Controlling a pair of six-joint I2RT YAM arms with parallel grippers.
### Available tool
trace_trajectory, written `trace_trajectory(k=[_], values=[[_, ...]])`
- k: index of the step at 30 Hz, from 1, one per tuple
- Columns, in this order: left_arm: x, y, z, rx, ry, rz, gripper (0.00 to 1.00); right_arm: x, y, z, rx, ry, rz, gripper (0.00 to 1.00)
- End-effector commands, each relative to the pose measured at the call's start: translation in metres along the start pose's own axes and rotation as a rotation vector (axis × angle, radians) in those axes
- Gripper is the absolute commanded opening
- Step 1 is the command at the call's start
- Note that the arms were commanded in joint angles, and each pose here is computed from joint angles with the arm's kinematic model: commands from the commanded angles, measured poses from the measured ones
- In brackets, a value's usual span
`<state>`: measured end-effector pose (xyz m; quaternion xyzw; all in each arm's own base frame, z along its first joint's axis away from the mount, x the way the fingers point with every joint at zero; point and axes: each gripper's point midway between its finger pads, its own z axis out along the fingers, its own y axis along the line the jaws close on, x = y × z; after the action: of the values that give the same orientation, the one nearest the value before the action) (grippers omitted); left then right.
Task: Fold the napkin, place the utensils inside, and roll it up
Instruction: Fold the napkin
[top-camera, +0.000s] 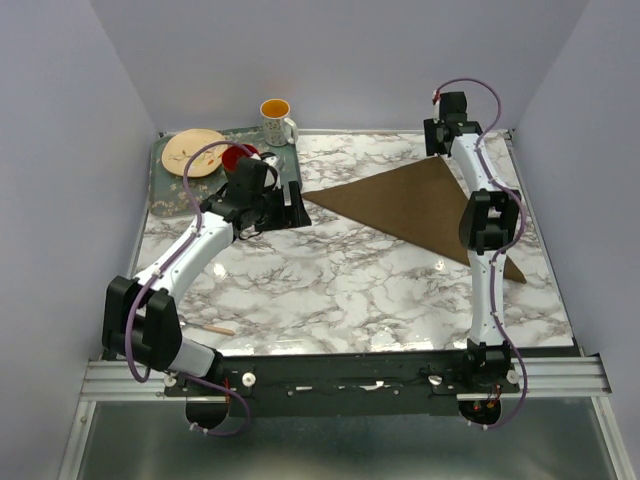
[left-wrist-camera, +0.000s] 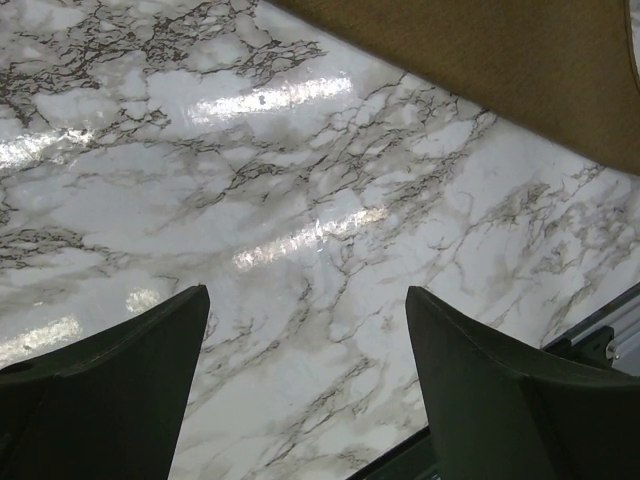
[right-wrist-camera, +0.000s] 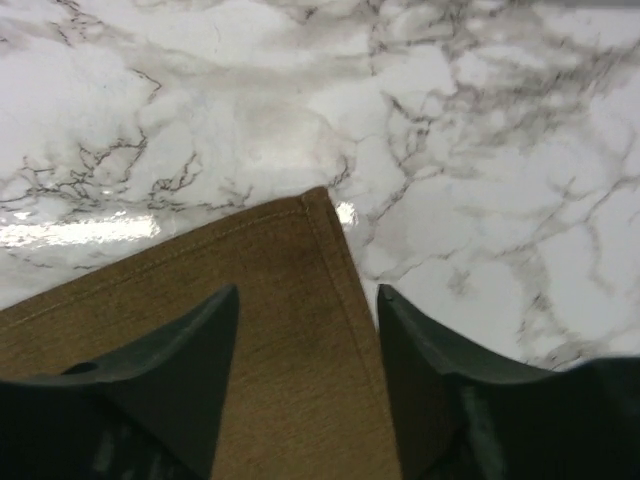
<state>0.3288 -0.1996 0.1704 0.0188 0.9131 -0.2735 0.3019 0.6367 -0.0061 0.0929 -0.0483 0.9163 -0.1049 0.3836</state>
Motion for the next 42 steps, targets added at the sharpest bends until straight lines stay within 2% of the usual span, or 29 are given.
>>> trace_trajectory(k=[1, 2, 3, 4, 5, 6, 7, 8, 10, 11, 13, 16, 17, 18, 20, 21, 25, 37, 42], values=[[-0.016, -0.014, 0.017, 0.062, -0.012, -0.065, 0.88, 0.007, -0.016, -0.059, 0.058, 0.090, 0.193, 0.72], [-0.019, -0.018, 0.022, 0.079, -0.016, -0.077, 0.86, -0.002, -0.015, -0.093, 0.023, 0.073, 0.253, 0.77], [-0.024, -0.029, 0.029, 0.115, -0.034, -0.073, 0.82, 0.004, -0.005, -0.105, -0.015, 0.081, 0.345, 0.79], [-0.026, -0.034, 0.042, 0.124, -0.028, -0.100, 0.81, 0.058, 0.015, -0.100, -0.060, 0.209, 0.362, 0.79], [-0.030, -0.041, 0.050, 0.138, -0.032, -0.106, 0.78, 0.055, 0.027, -0.110, -0.138, 0.171, 0.401, 0.79], [-0.032, -0.057, 0.058, 0.168, -0.040, -0.086, 0.73, 0.047, 0.024, -0.137, -0.149, 0.123, 0.455, 0.77], [-0.038, -0.066, 0.074, 0.174, -0.037, -0.082, 0.69, 0.063, 0.027, -0.145, -0.149, 0.139, 0.468, 0.76], [-0.041, -0.072, 0.084, 0.169, -0.043, -0.093, 0.66, 0.099, 0.023, -0.142, -0.091, 0.190, 0.472, 0.72], [-0.046, -0.095, 0.113, 0.201, -0.038, -0.080, 0.54, 0.110, 0.015, -0.163, -0.060, 0.159, 0.519, 0.68], [-0.049, -0.100, 0.125, 0.203, -0.041, -0.079, 0.51, 0.139, 0.014, -0.160, -0.035, 0.194, 0.534, 0.63], [-0.056, -0.107, 0.157, 0.214, -0.033, -0.093, 0.38, 0.138, 0.011, -0.175, -0.066, 0.136, 0.611, 0.47], [-0.067, -0.101, 0.187, 0.175, -0.050, -0.081, 0.26, 0.150, 0.031, -0.178, -0.167, 0.144, 0.659, 0.36], [-0.069, -0.097, 0.193, 0.155, -0.046, -0.080, 0.18, 0.150, 0.043, -0.179, -0.236, 0.154, 0.661, 0.30], [-0.064, -0.093, 0.197, 0.139, -0.018, -0.077, 0.14, 0.155, 0.048, -0.178, -0.252, 0.173, 0.664, 0.29], [-0.074, -0.091, 0.208, 0.123, -0.037, -0.037, 0.14, 0.164, 0.057, -0.172, -0.281, 0.207, 0.683, 0.28], [-0.074, -0.086, 0.212, 0.104, -0.033, -0.031, 0.14, 0.170, 0.053, -0.168, -0.276, 0.223, 0.707, 0.22], [-0.079, -0.074, 0.227, 0.085, -0.036, -0.012, 0.13, 0.200, 0.052, -0.158, -0.271, 0.296, 0.771, 0.16], [-0.038, 0.021, 0.235, -0.156, 0.082, -0.079, 0.13, 0.281, 0.001, -0.169, -0.066, 0.367, 0.872, 0.16], [-0.032, 0.043, 0.235, -0.204, 0.123, -0.096, 0.11, 0.275, -0.025, -0.182, 0.011, 0.301, 0.841, 0.18]])
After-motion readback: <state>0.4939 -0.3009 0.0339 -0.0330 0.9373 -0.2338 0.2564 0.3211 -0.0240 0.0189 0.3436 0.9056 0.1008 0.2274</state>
